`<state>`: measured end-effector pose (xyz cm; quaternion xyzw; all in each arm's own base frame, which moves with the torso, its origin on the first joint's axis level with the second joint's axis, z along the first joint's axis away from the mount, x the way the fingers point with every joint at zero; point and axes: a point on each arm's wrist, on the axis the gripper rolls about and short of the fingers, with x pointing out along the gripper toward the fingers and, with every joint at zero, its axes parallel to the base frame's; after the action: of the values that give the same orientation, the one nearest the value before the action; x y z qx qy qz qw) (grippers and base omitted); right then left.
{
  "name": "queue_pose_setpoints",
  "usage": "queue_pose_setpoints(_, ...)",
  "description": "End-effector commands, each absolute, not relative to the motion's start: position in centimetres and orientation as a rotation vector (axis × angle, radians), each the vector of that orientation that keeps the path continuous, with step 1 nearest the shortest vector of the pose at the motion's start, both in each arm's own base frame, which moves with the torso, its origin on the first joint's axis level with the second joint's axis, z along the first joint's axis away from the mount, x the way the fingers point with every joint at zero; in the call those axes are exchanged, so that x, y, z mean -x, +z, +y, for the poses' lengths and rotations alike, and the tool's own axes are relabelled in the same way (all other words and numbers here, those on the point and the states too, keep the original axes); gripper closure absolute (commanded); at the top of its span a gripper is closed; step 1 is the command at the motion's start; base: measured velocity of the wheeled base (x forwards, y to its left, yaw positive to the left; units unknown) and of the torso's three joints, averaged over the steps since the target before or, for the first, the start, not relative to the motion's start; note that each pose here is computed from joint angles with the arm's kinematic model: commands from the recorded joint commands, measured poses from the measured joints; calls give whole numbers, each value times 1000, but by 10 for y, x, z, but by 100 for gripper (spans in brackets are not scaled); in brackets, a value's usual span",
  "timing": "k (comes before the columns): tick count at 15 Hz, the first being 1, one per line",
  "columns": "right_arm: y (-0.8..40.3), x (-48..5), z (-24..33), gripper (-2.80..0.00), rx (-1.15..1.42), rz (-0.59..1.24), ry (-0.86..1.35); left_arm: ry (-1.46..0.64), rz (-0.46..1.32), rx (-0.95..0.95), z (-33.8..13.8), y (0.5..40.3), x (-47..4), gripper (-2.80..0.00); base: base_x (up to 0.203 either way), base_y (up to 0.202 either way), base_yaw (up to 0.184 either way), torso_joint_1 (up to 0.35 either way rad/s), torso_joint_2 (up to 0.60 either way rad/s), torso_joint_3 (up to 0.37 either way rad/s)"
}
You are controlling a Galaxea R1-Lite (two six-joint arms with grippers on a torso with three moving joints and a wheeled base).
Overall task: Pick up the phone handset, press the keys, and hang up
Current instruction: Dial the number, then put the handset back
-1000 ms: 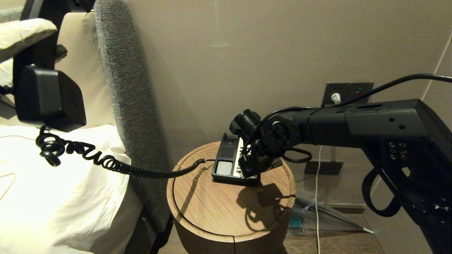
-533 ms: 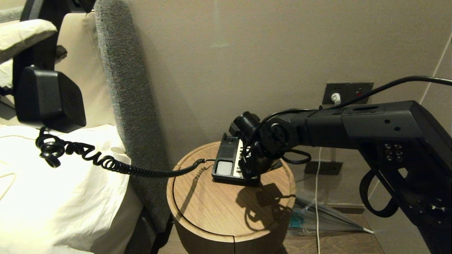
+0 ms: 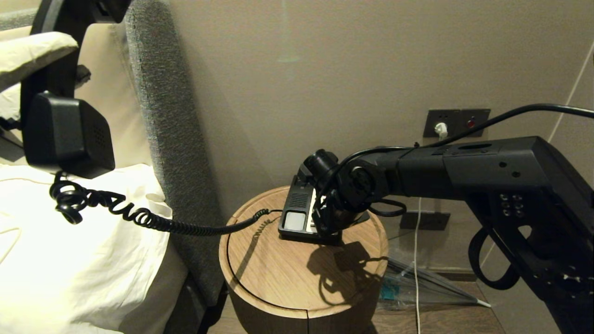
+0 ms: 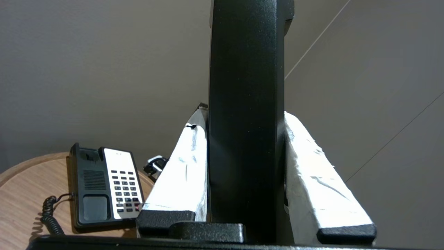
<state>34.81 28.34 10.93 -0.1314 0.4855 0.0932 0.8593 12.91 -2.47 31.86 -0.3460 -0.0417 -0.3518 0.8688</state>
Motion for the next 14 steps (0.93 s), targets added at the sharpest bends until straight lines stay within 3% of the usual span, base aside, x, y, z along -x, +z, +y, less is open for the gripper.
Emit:
queue_pose_setpoints(1,108,-348,284,0,278,1025,194,-738,-82,729,-25,317,-130,0,0,0,0,0,0,0)
queue_pose_setpoints(9,179,-329,268,0,192,899,225,-739,-74,719,-25,306,-133,0,0,0,0,0,0,0)
queue_pose_setpoints(14,263,-306,224,0,24,724,209,-816,-60,438,-37,297,-150,0,0,0,0,0,0,0)
